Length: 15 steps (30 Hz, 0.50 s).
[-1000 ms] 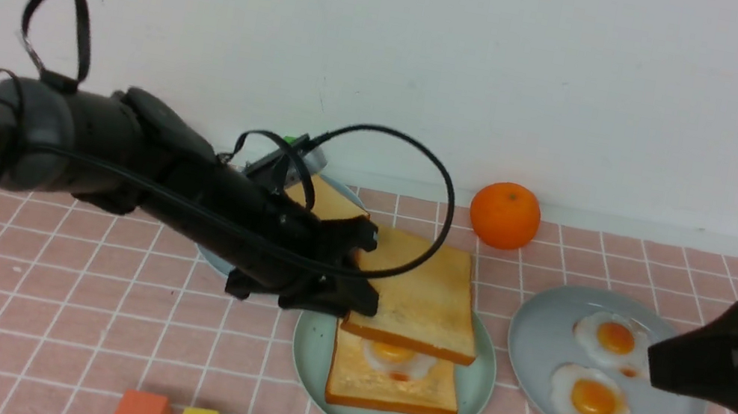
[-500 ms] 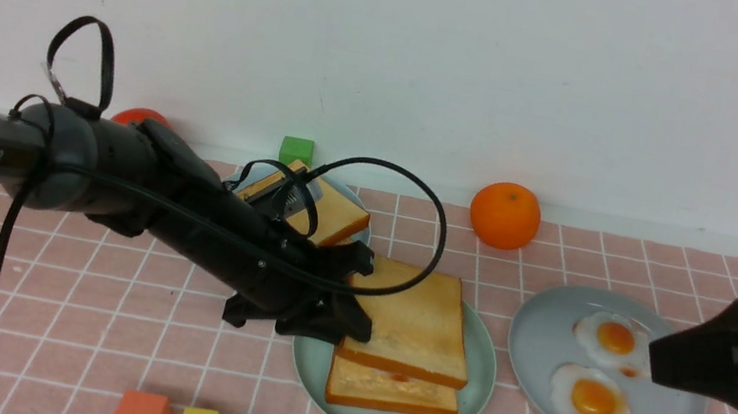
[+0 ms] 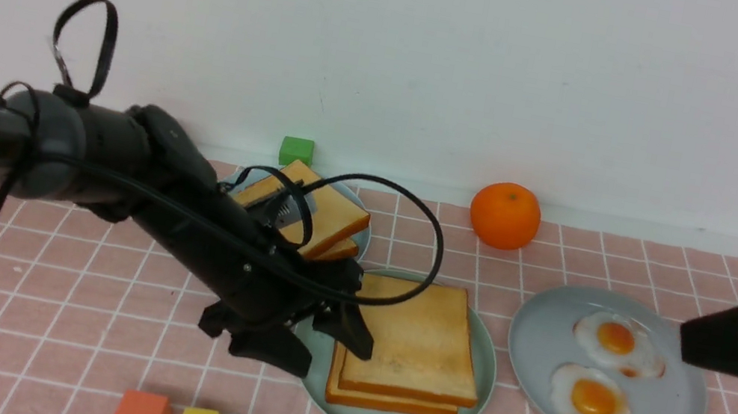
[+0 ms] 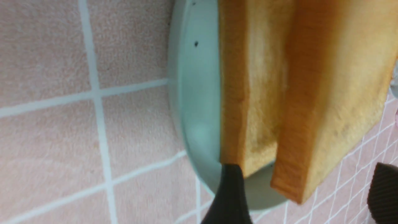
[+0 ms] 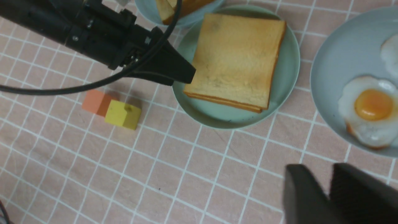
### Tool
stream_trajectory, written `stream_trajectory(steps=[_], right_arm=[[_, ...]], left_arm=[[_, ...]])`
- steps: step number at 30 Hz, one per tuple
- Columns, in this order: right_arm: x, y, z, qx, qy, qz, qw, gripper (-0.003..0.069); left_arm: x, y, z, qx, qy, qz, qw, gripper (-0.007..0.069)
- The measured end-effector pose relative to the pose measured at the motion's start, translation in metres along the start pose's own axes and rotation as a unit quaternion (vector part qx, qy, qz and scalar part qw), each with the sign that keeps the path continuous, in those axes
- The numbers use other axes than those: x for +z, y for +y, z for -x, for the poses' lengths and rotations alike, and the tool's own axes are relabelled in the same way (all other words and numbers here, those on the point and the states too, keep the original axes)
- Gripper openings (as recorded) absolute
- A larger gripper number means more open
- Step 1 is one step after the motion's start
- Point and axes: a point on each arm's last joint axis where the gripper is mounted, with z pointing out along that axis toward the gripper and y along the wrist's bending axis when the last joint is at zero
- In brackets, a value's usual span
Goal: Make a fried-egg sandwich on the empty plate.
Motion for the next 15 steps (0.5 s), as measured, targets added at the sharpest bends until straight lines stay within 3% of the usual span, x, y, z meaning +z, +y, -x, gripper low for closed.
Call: stream_trajectory(steps=[1, 4, 9, 12, 15], right_arm=[[-0.003, 0.001, 0.000, 0.000, -0.008, 0.000, 1.000, 0.0077], [-0.011, 0.002, -0.002, -0.009, -0.027, -0.008, 1.000, 0.0000], [-0.034, 0.003, -0.018, -0.042, -0.063, -0.042, 0.996, -0.0008], [-0.043, 0.002, -0.036, -0.045, -0.104, -0.052, 0.992, -0.0008], [-0.046, -0.001, -0.066, -0.044, -0.147, -0.060, 0.986, -0.0008]], left_arm=[[-0.006, -0.002, -0.001, 0.007, -0.002, 0.004, 1.000, 0.0596], [-0.028, -0.004, -0.001, 0.022, -0.007, 0.020, 1.000, 0.0589], [-0.093, -0.009, -0.005, 0.058, -0.036, 0.041, 0.997, 0.0531], [-0.127, -0.025, -0.020, 0.096, -0.059, 0.033, 0.993, 0.0461], [-0.157, -0.051, -0.048, 0.139, -0.062, -0.016, 0.988, 0.0304]])
